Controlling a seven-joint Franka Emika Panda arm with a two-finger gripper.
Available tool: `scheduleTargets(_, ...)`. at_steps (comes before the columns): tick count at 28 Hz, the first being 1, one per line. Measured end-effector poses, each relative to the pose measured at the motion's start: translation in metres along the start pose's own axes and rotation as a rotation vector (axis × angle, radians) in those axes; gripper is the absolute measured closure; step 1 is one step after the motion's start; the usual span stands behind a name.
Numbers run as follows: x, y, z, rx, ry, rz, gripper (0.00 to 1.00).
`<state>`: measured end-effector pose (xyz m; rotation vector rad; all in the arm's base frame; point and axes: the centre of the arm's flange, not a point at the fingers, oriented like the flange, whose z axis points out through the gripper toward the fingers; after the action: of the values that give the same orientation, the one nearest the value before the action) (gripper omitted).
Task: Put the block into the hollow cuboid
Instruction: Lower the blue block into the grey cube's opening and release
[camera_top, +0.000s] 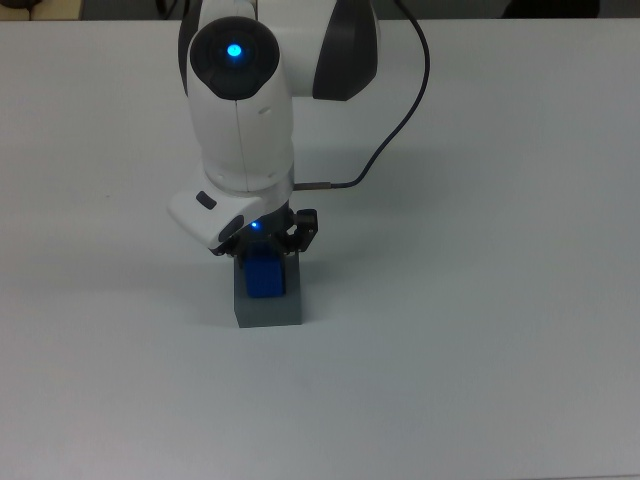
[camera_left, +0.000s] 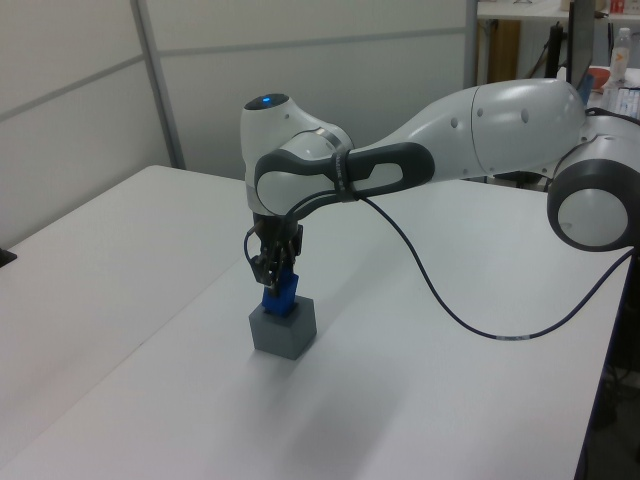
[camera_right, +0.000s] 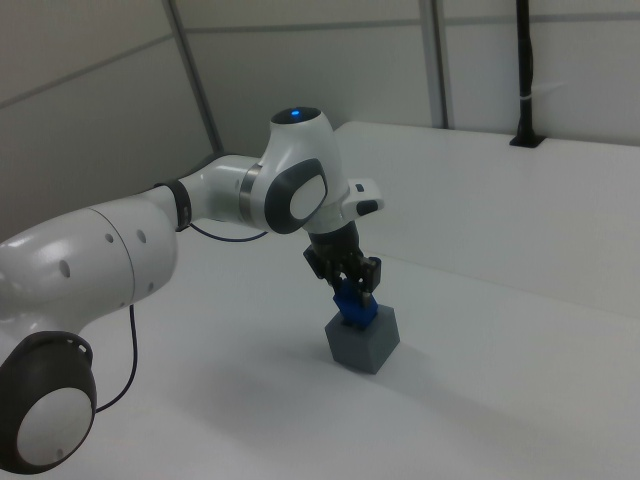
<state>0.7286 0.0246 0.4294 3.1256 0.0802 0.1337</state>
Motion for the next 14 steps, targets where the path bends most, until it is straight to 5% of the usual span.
scheduleTargets(10,-0.007,-0.004,0.013,0.000,-0.048,-0.005,0.49)
scheduleTargets(14,-0.008,-0.004,0.015,0.000,-0.054,-0.005,0.38)
